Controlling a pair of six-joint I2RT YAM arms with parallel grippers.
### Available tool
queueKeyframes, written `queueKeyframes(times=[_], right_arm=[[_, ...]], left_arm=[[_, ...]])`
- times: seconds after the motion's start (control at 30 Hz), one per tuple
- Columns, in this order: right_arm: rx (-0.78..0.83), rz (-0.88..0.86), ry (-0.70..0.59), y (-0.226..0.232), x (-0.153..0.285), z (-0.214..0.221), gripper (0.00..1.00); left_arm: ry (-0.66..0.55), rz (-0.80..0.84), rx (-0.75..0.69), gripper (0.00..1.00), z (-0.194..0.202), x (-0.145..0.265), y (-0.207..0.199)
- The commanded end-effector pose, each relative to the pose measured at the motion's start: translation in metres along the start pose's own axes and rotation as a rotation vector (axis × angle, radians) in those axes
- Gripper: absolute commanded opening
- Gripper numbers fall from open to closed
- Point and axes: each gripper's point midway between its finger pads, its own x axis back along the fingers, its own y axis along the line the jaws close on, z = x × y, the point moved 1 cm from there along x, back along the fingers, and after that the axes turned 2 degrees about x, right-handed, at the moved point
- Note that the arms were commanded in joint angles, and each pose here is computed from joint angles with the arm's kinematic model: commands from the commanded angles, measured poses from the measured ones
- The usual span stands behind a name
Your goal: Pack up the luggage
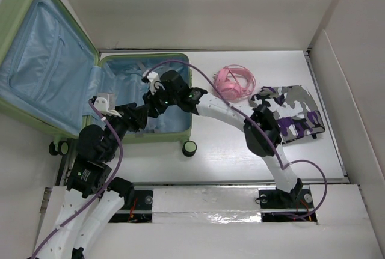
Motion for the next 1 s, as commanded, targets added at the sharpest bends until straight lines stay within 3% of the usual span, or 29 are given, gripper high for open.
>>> queueKeyframes(times=[0.0, 0.33, 0.43, 0.57, 0.8, 0.93, 0.97], right_arm=[[0.017, -0.06, -0.084, 0.018, -0.004, -0.036, 0.3], [-0.037, 0.033, -0.025, -0.024, -0.044, -0.001, 0.32], [-0.048, 0.098, -0.026, -0.044, -0.05, 0.005, 0.45], [-0.065, 0.179, -0.071, -0.071, -0.05, -0.005, 0.7], [-0.066, 0.185, -0.174, -0.083, -0.028, -0.044, 0.81], [-0.045, 0.154, -0.218, -0.077, -0.003, -0.065, 0.83], [-0.025, 0.128, -0.264, -0.069, 0.019, -0.088, 0.83]], left_arm=[[-0.022, 0.002, 0.003, 0.49, -0.004, -0.002, 0.0], [-0.011, -0.002, 0.001, 0.49, -0.002, -0.005, 0.001], [-0.013, -0.002, 0.0, 0.49, -0.002, -0.005, 0.0], [0.0, -0.007, -0.001, 0.49, 0.001, -0.007, 0.002], [0.009, -0.009, -0.001, 0.49, 0.002, -0.009, 0.002], [0.012, -0.012, -0.003, 0.49, 0.003, -0.01, 0.002], [0.013, -0.012, -0.003, 0.49, 0.003, -0.01, 0.003]])
